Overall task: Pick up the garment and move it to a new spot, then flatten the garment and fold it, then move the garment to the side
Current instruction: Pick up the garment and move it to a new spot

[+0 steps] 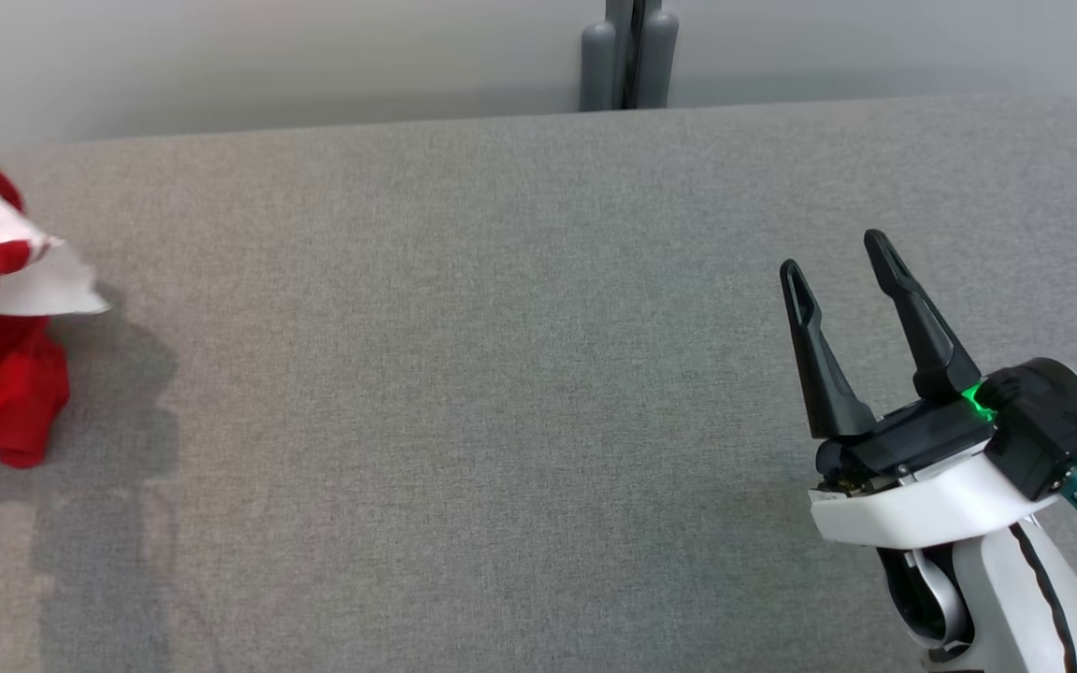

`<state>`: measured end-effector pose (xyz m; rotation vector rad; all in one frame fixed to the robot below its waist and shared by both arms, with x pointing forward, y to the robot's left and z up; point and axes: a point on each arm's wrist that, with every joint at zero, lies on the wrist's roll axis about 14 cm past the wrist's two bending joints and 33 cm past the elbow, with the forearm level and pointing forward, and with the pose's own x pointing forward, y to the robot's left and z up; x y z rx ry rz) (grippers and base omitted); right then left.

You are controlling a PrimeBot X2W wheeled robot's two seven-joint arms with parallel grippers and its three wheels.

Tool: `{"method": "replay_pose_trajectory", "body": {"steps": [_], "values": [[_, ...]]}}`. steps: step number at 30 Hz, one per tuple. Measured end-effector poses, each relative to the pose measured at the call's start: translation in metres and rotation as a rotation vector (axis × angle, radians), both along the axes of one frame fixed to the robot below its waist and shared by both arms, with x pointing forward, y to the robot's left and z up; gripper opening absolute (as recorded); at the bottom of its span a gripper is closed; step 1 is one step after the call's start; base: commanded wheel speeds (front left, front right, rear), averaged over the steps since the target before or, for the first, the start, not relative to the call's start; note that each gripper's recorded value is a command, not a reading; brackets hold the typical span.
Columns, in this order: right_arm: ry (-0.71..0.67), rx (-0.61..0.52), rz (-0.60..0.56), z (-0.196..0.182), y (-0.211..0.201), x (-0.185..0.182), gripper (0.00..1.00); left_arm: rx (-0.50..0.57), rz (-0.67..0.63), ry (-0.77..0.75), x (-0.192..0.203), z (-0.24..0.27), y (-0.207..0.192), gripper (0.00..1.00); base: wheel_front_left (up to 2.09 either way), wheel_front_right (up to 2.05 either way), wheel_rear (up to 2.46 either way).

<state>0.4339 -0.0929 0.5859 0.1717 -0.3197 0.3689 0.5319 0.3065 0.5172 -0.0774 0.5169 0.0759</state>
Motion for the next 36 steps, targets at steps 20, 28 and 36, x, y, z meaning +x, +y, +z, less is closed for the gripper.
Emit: {"method": "replay_pose_trajectory", "body": {"steps": [20,28,36], "values": [[-0.043,0.044,-0.146,0.025,-0.052,-0.052,1.00,-0.004,-0.558,-0.269,-0.010,0.078,-0.212,0.00,0.00,0.00,0.00],[-0.060,0.050,-0.218,0.031,-0.077,-0.062,1.00,-0.139,-0.779,-0.398,-0.029,0.121,-0.315,0.00,0.00,0.00,0.00],[-0.034,0.058,-0.275,0.022,-0.094,-0.054,1.00,-0.239,-0.800,-0.388,-0.026,0.106,-0.330,0.00,0.00,0.00,0.00]]}}
